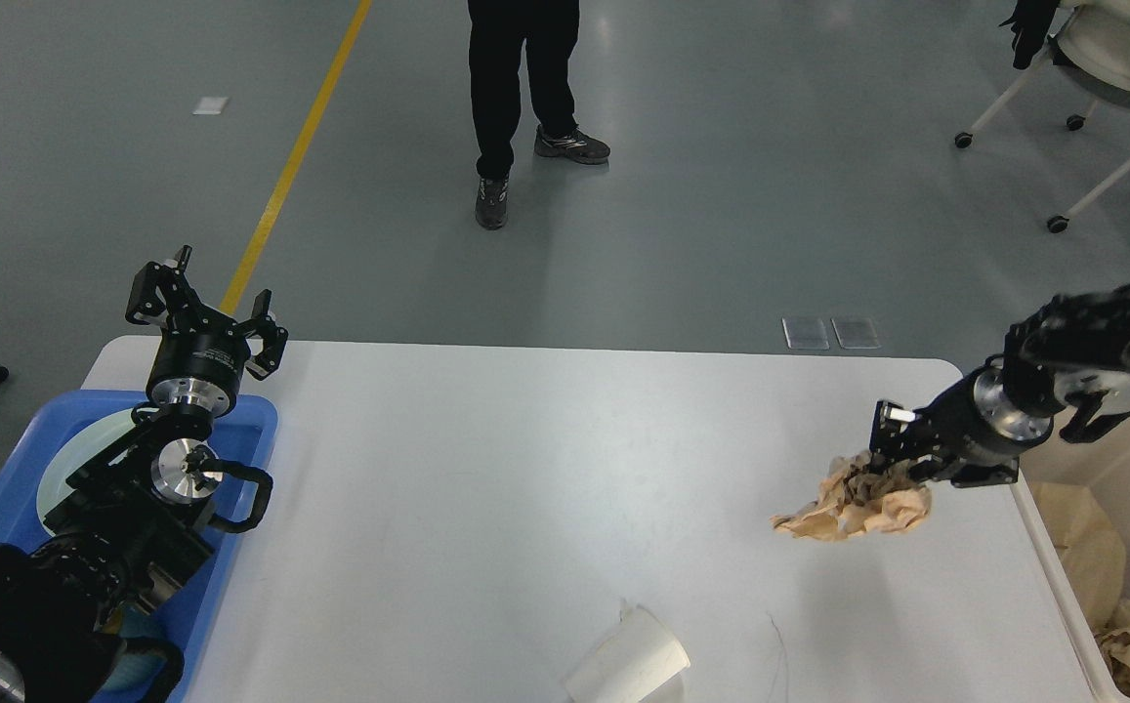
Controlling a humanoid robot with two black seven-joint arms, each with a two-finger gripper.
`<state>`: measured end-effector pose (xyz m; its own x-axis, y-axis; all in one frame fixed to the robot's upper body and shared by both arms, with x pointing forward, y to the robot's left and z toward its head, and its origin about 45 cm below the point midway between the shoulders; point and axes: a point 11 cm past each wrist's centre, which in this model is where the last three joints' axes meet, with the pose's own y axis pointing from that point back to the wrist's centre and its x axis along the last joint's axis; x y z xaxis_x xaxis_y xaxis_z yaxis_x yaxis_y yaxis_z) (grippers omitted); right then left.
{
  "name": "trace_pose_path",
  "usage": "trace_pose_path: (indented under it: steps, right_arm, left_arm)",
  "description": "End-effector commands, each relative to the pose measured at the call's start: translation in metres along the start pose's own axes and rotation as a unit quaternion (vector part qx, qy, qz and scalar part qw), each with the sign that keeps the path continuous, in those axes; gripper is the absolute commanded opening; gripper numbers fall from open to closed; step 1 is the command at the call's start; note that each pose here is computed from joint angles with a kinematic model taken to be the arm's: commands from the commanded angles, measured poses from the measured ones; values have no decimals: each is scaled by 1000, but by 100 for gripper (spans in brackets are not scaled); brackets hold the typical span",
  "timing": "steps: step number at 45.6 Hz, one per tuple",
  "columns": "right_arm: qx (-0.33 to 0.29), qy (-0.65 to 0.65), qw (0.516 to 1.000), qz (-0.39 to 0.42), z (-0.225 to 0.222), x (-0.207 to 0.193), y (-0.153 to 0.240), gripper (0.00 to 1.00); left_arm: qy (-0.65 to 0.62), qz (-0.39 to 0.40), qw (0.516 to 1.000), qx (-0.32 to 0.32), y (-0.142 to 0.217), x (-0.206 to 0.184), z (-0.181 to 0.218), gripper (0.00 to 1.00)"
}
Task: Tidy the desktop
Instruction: 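Lift the second crumpled paper and drop it into the beige bin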
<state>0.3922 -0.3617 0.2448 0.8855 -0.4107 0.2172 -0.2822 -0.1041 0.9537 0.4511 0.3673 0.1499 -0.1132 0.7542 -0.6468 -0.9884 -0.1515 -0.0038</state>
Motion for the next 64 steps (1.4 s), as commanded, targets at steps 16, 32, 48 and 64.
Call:
trace_pose_path:
  steps: [16,32,48,64]
  right_arm:
    - [107,38,988,102,-57,67,179,0]
    - [-19,-66,974,215,64,119,131,0]
    - [-221,-120,915,316,242,76,36,18]
    - [-259,-105,920,275,271,24,-28,99]
  left_arm:
    - [0,0,1000,0,0,0,0,96]
    - [0,0,1000,0,0,0,0,96]
    - [0,0,1000,0,0,0,0,96]
    - [0,0,1000,0,0,0,0,96]
